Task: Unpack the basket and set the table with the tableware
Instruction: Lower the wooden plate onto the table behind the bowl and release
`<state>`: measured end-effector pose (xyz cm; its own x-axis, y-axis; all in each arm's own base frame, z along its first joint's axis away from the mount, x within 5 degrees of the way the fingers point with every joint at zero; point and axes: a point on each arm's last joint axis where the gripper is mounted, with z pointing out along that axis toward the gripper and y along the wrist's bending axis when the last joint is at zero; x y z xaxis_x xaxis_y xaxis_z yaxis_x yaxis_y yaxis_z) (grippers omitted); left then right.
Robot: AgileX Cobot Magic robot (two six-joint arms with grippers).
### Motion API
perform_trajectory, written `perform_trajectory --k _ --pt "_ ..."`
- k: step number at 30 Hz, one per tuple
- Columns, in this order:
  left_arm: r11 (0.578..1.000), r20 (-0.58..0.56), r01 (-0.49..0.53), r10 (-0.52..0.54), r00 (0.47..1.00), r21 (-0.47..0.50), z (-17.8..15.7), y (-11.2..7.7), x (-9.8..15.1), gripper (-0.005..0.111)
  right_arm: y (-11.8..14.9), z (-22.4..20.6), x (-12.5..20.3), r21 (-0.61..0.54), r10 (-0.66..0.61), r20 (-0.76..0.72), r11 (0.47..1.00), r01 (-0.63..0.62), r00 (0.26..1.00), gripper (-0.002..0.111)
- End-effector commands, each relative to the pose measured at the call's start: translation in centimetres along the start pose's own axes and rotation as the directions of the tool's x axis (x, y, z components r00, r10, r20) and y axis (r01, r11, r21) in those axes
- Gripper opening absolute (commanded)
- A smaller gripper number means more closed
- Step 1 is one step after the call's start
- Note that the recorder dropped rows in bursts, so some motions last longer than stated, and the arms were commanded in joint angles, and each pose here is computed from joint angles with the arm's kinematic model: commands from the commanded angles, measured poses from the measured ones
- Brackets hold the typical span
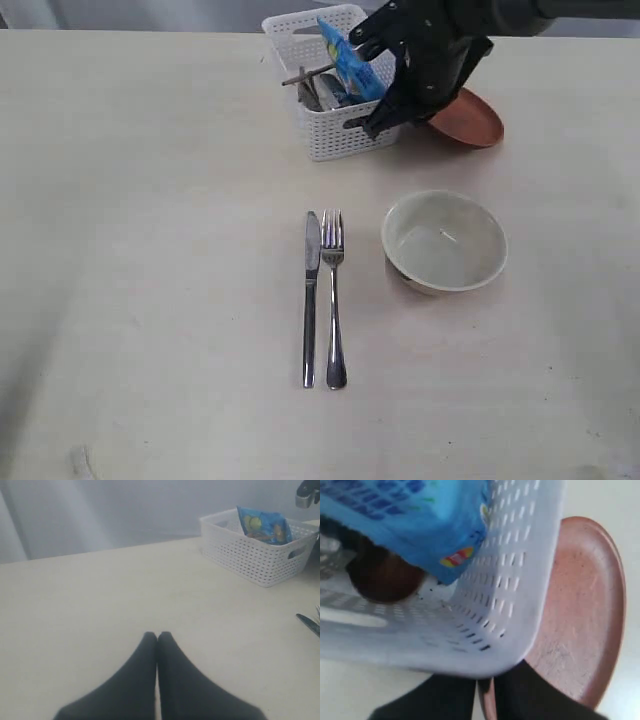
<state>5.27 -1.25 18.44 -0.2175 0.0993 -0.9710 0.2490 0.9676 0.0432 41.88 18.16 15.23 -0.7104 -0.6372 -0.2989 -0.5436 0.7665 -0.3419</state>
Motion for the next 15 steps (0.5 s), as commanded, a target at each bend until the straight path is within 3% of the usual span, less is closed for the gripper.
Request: perform_trajectory --k 1,8,15 --pt "1.000 0.001 -0.002 0.002 1.000 0.006 0.0 0.0 0.0 0.000 2.6 -1.2 -1.9 -0.017 -0.085 0.072 0.996 0.087 0.994 0.000" --pt "1.000 0.001 -0.002 0.002 1.000 0.006 0.0 0.0 0.0 0.000 5.4 -2.5 -3.0 -0.027 -0.157 0.103 0.987 0.161 0.982 0.000" --pt "1.000 0.001 -0.002 0.002 1.000 0.006 0.0 0.0 0.0 0.000 3.1 -2.0 -1.4 0.039 -0.159 -0.051 0.986 0.161 0.986 0.000"
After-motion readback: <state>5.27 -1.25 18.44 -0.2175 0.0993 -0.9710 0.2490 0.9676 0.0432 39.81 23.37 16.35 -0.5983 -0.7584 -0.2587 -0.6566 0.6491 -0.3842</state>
